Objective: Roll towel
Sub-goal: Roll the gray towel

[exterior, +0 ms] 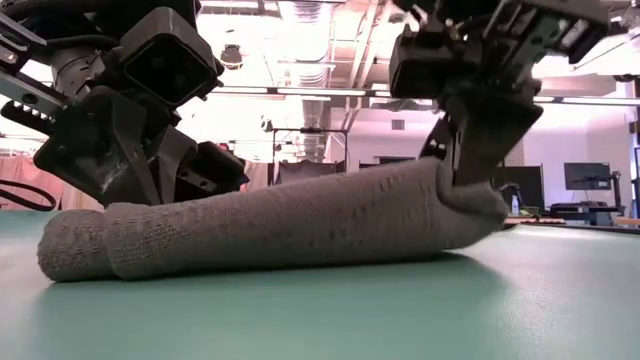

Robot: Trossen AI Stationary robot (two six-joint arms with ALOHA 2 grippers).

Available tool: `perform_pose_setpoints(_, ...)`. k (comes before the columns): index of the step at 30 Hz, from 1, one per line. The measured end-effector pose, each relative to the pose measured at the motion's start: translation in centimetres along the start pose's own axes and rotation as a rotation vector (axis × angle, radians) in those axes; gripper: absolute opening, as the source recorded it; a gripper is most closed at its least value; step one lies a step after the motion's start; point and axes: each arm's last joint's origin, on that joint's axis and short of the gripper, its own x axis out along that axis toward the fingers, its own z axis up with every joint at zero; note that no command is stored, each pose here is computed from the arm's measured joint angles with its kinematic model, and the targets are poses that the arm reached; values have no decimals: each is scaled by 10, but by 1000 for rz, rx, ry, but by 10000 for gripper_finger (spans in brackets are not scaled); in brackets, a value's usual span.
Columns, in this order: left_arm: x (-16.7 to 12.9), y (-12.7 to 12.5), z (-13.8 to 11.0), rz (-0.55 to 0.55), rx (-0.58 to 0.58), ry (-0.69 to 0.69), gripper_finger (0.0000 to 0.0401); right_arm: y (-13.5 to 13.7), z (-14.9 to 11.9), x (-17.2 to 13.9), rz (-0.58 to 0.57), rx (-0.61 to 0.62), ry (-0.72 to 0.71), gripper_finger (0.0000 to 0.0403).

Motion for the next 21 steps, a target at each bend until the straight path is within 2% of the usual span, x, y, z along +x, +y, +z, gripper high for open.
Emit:
perform_pose_setpoints(10,0,-1,7,26,-32,-69,0,-8,0,-13,-23,75,19,21)
perform_pose_setpoints(12,1,-5,11,61,9,-124,0,-12,0,-12,-33,87,27,21)
perform_pose_setpoints(16,-5,-14,20,159,162,-168,0,-12,-3,-12,-47,88,51,21)
perform_pose_setpoints(21,-13,-17,31,389,323,-185,0,-12,-5,-12,-52,87,67,21)
